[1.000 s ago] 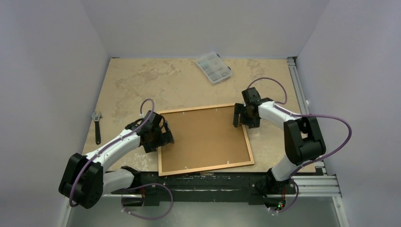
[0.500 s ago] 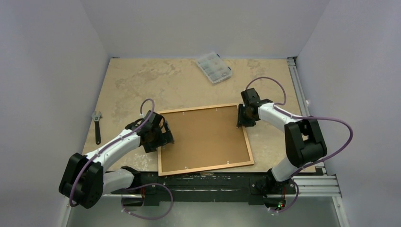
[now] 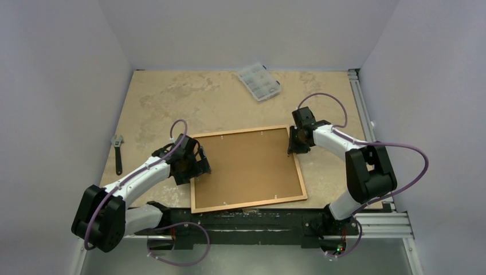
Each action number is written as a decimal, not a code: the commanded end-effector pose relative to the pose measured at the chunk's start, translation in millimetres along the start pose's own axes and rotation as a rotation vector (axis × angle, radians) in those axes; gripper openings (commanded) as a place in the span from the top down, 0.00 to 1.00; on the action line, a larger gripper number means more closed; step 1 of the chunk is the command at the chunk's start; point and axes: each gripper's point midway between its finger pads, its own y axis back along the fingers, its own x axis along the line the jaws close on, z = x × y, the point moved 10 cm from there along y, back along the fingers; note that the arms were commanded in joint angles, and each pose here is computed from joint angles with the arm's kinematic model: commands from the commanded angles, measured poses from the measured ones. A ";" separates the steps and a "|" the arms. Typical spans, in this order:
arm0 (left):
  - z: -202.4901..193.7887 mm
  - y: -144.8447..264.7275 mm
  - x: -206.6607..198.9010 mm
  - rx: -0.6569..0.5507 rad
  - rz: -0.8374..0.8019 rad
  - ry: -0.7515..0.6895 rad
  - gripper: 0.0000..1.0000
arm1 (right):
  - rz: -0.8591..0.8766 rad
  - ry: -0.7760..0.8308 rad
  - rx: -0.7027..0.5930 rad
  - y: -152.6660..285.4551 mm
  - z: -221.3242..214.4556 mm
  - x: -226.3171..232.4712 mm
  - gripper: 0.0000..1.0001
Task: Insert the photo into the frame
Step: Install the photo frame at the center of the board, then adjust the photo frame at the center of the board, then turn over the photo frame at the center of the board.
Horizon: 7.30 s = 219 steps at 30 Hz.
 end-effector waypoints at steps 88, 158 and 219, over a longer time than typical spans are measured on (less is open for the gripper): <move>14.1 -1.4 0.2 -0.058 0.101 -0.079 0.16 | 0.291 -0.052 0.064 13.8 -29.9 6.9 0.10; 8.7 96.7 6.2 -0.198 -0.151 -0.118 0.00 | 0.267 0.019 0.161 48.4 -105.9 13.3 0.13; -72.6 108.1 -108.2 -0.578 -0.156 -1.176 0.02 | 0.397 0.092 0.062 136.7 -31.9 84.9 1.00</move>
